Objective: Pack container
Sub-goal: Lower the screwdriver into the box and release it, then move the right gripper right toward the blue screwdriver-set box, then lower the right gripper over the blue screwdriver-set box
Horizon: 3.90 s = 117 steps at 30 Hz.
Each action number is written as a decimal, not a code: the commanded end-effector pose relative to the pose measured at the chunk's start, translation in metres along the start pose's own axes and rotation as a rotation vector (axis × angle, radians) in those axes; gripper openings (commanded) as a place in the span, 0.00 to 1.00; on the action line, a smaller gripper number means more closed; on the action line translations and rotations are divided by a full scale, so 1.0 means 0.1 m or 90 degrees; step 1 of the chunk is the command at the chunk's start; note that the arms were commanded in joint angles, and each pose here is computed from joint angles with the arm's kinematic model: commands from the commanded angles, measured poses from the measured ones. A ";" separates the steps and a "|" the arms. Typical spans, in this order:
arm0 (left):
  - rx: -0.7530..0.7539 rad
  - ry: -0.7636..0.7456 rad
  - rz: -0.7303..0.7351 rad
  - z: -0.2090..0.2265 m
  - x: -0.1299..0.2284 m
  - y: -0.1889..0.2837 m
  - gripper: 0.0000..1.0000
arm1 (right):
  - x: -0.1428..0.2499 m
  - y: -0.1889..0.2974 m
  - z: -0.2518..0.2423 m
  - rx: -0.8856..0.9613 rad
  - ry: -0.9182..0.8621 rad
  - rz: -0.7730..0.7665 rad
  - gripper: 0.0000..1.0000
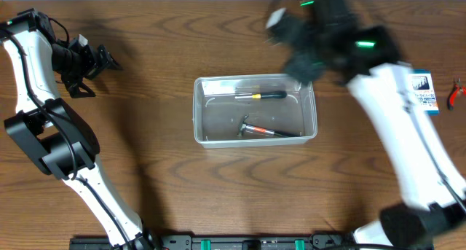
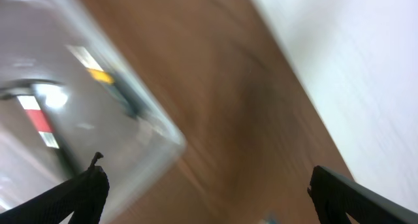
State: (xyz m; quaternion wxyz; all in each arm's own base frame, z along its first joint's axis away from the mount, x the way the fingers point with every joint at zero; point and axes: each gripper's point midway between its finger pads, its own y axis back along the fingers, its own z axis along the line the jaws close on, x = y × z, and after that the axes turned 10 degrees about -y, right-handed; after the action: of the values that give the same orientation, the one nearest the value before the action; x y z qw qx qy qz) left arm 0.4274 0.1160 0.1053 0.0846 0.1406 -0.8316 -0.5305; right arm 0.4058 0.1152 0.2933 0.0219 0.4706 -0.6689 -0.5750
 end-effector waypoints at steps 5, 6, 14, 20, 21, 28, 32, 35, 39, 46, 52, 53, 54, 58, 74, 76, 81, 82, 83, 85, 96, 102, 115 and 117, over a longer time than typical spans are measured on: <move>-0.006 -0.009 -0.026 -0.04 -0.04 0.15 0.98 | 0.92 0.41 -1.15 0.141 -0.506 0.030 0.99; -0.006 -0.009 -0.026 -0.04 -0.04 0.15 0.98 | 0.96 0.42 -1.20 0.123 -0.533 0.018 0.99; -0.006 -0.009 -0.026 -0.04 -0.04 0.15 0.98 | 1.55 0.38 -1.77 0.126 -0.633 0.016 0.99; -0.006 -0.009 -0.026 -0.04 -0.04 0.15 0.98 | 1.66 0.13 -1.59 0.057 -0.594 0.074 0.99; -0.006 -0.009 -0.026 -0.04 -0.04 0.15 0.98 | 1.65 0.12 -1.60 0.053 -0.595 0.070 0.99; -0.006 -0.009 -0.026 -0.04 -0.04 0.15 0.98 | 1.27 0.35 -2.01 0.111 -0.649 -0.042 0.99; -0.006 -0.009 -0.026 -0.04 -0.04 0.15 0.98 | 1.05 0.63 -2.23 0.139 -0.607 -0.065 0.99; -0.006 -0.009 -0.026 -0.04 -0.04 0.15 0.98 | 1.12 0.71 -2.37 0.194 -0.607 -0.030 0.99; -0.006 -0.009 -0.026 -0.04 -0.04 0.15 0.98 | 1.33 0.47 -2.38 0.185 -0.626 0.041 0.99; -0.006 -0.009 -0.026 -0.04 -0.04 0.15 0.98 | 1.93 -0.13 -2.16 0.113 -0.644 0.229 0.99; -0.006 -0.009 -0.026 -0.04 -0.04 0.15 0.98 | 2.35 -0.46 -2.14 0.075 -0.645 0.311 0.99; -0.006 -0.009 -0.026 -0.04 -0.04 0.15 0.98 | 2.42 -0.49 -2.15 0.070 -0.644 0.320 0.99; -0.006 -0.009 -0.026 -0.04 -0.04 0.15 0.98 | 2.51 -0.52 -2.16 0.067 -0.651 0.330 0.99; -0.006 -0.009 -0.026 -0.04 -0.04 0.15 0.98 | 2.80 -0.57 -2.18 0.054 -0.707 0.357 0.99; -0.006 -0.009 -0.026 -0.04 -0.04 0.15 0.98 | 2.53 -0.70 -2.04 -0.028 -0.760 0.300 0.99; -0.006 -0.009 -0.026 -0.04 -0.04 0.15 0.98 | 2.46 -0.72 -2.01 -0.039 -0.756 0.293 0.99; -0.006 -0.009 -0.026 -0.04 -0.04 0.15 0.98 | 2.28 -0.69 -1.96 -0.049 -0.737 0.274 0.99; -0.006 -0.009 -0.026 -0.04 -0.04 0.15 0.98 | 2.25 -0.66 -1.96 -0.048 -0.730 0.268 0.99; -0.006 -0.009 -0.026 -0.04 -0.04 0.15 0.98 | 2.21 -0.62 -1.96 -0.046 -0.720 0.261 0.99; -0.006 -0.009 -0.026 -0.04 -0.04 0.15 0.98 | 2.10 -0.56 -1.96 -0.048 -0.698 0.239 0.99; -0.006 -0.009 -0.026 -0.04 -0.04 0.15 0.98 | 2.22 -0.55 -2.48 0.107 -0.551 0.226 0.99; -0.006 -0.009 -0.026 -0.04 -0.04 0.15 0.98 | 2.42 -0.48 -2.58 0.150 -0.518 0.270 0.99; -0.006 -0.009 -0.026 -0.04 -0.04 0.15 0.98 | 2.66 -0.76 -2.42 0.094 -0.543 0.327 0.99; -0.006 -0.009 -0.026 -0.04 -0.04 0.15 0.98 | 2.72 -0.85 -2.39 0.089 -0.567 0.339 0.99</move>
State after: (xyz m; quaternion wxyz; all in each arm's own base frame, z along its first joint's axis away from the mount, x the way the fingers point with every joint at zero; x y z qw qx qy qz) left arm 0.4274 0.1160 0.1053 0.0846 0.1406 -0.8316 -0.5305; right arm 0.4434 -0.2262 0.1911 -0.1497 0.0301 -0.7538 -0.6391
